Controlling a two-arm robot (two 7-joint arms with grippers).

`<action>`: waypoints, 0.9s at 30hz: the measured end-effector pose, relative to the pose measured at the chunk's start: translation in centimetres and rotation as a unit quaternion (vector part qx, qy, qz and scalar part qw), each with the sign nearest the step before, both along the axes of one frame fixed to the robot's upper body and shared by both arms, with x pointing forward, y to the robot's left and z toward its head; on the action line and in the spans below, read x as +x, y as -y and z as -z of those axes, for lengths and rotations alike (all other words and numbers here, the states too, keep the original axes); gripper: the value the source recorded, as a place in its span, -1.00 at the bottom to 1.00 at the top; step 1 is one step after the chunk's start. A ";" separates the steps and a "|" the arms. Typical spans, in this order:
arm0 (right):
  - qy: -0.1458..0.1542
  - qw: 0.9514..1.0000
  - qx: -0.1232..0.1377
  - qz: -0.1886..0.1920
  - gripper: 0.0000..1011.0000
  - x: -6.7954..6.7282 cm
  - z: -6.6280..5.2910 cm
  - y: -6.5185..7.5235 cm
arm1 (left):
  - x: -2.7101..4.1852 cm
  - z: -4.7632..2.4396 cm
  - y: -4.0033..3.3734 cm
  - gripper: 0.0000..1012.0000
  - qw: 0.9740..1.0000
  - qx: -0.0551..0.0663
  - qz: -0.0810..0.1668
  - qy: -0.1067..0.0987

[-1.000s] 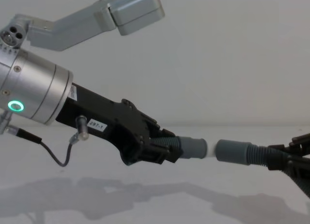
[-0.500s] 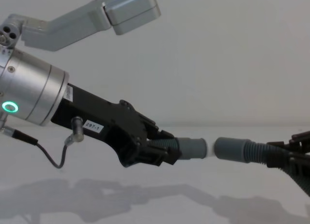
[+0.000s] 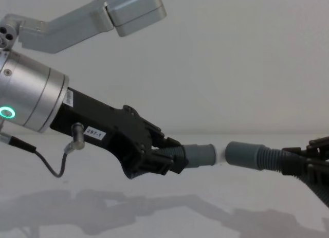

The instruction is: Use both hands to pick up one end of the pipe from the table, align the ends, and insert them.

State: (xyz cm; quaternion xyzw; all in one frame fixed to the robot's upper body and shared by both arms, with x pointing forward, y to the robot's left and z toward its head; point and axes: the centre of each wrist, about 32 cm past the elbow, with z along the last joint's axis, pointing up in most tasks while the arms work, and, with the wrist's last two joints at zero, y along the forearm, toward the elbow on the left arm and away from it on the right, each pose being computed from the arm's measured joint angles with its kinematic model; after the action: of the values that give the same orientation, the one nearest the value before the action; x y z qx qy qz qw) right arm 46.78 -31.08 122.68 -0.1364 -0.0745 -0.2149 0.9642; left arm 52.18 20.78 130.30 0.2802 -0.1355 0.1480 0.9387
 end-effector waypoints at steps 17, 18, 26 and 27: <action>-0.003 1.000 0.005 -0.008 -0.73 0.1 0.1 0.2 | 0.25 -0.07 -0.49 -0.34 1.000 -0.005 0.016 -0.001; -0.004 1.000 0.006 -0.011 -0.73 0.2 0.2 0.2 | 0.25 -0.07 -0.53 -0.34 1.000 -0.006 0.018 -0.002; -0.011 0.999 0.018 -0.024 -0.73 0.6 0.6 0.7 | 0.23 -0.03 -1.06 -0.34 1.000 -0.006 0.026 -0.004; -0.011 0.999 0.019 -0.026 -0.73 0.6 0.6 0.8 | 0.20 -0.01 -1.18 -0.34 1.000 -0.005 0.027 -0.004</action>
State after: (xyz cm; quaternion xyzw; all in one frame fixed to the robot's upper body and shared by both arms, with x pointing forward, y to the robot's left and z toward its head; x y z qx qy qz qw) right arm 47.40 -31.83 122.05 -0.1186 -0.0630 -0.1894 0.9727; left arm 52.37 21.96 130.31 0.2719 -0.1384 0.1221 0.9444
